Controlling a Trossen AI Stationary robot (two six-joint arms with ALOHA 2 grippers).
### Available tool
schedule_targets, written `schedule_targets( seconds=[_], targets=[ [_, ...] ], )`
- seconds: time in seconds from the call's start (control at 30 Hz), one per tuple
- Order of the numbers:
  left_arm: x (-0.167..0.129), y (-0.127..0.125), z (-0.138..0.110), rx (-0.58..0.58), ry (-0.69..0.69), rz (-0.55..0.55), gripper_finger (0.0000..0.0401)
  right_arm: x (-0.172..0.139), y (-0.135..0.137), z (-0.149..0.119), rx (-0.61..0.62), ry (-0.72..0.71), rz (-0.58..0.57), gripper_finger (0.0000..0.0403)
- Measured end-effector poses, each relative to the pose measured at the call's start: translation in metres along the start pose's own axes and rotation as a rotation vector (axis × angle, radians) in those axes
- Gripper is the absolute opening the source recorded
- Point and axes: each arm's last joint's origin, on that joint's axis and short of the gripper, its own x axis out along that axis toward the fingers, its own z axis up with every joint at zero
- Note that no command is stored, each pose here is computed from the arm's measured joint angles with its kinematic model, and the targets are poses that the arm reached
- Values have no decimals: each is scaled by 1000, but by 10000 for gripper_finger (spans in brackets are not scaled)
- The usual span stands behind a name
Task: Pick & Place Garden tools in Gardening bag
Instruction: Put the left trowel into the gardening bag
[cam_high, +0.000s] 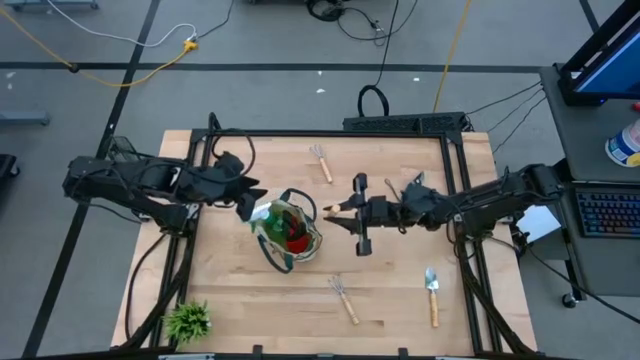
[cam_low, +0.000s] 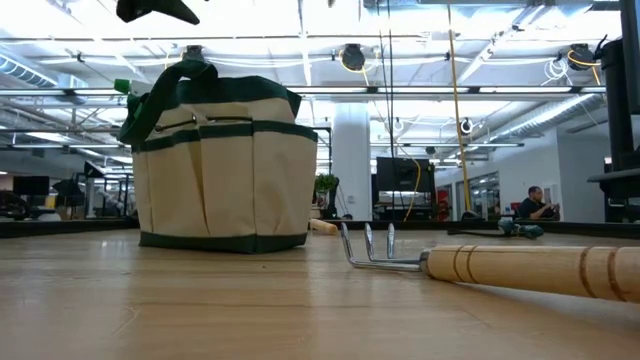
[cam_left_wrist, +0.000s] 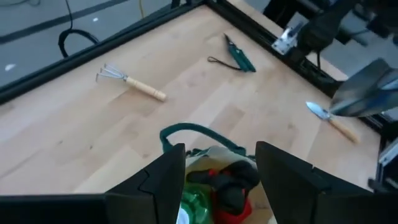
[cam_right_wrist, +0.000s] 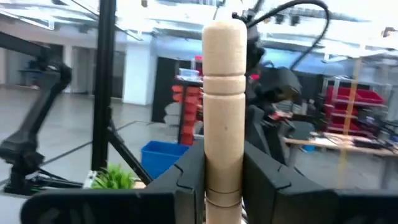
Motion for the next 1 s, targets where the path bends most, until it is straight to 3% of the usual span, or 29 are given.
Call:
schedule_targets(
  seconds=[0.17,0.47,0.73,1.0],
  targets=[
    [-5,2,-6,57,12,-12,200,23,-2,-5,1,-44,34,63],
    [-4,8,-25,79,34,-6,200,53,-10,-35,75,9,64,63],
    [1,11,-37,80,55,9,200,63,-7,-76,189,102,68,63],
    [8,15,-44,63,63,42,200,65,-5,-100,196,181,65,63]
  ],
)
